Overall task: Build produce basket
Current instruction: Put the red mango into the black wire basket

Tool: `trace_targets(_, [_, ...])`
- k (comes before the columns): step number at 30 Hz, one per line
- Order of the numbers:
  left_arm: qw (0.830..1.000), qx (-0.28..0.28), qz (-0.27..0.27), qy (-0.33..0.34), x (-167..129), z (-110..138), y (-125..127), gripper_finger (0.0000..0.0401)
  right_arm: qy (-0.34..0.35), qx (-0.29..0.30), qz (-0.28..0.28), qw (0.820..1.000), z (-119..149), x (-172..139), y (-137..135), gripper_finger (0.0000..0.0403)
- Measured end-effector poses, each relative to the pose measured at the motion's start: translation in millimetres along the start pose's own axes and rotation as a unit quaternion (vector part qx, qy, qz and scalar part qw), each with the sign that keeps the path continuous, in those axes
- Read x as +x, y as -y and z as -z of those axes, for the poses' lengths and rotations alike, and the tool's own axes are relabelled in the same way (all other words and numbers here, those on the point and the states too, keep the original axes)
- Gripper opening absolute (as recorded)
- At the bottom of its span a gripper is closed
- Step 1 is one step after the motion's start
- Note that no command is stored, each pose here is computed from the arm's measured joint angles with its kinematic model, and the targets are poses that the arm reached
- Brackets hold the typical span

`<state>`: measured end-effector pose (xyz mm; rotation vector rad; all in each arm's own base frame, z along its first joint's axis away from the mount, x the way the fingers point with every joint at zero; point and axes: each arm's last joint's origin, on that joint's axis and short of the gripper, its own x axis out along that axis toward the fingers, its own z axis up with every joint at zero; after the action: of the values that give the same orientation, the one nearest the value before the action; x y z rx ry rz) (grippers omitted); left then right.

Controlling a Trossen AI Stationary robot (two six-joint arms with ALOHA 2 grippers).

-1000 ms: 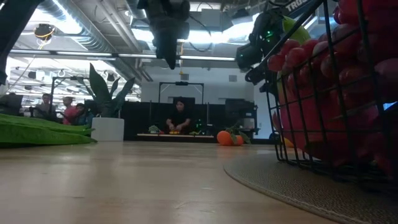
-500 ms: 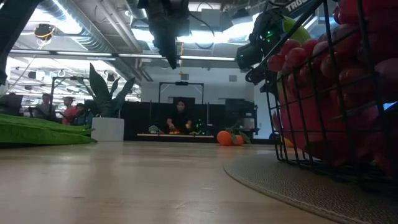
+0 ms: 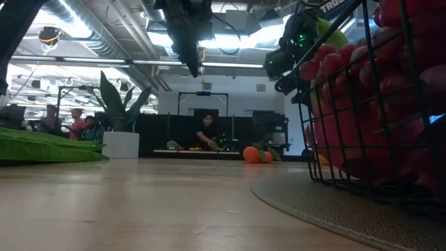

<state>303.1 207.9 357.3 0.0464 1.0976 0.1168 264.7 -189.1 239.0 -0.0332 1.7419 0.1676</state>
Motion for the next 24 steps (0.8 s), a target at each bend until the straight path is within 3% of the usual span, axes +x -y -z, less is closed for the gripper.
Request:
trace_targets(16, [1.0, 0.0, 0.0, 0.0, 0.0, 0.0, 0.0, 0.0071, 0.008, 0.002, -0.011, 1.0, -0.3, 0.0, -0.8, 0.0142])
trace_targets(24, [1.0, 0.0, 0.0, 0.0, 0.0, 0.0, 0.0, 0.0071, 0.021, 0.07, 0.003, 0.997, -2.5, 0.0, 2.8, 0.0144])
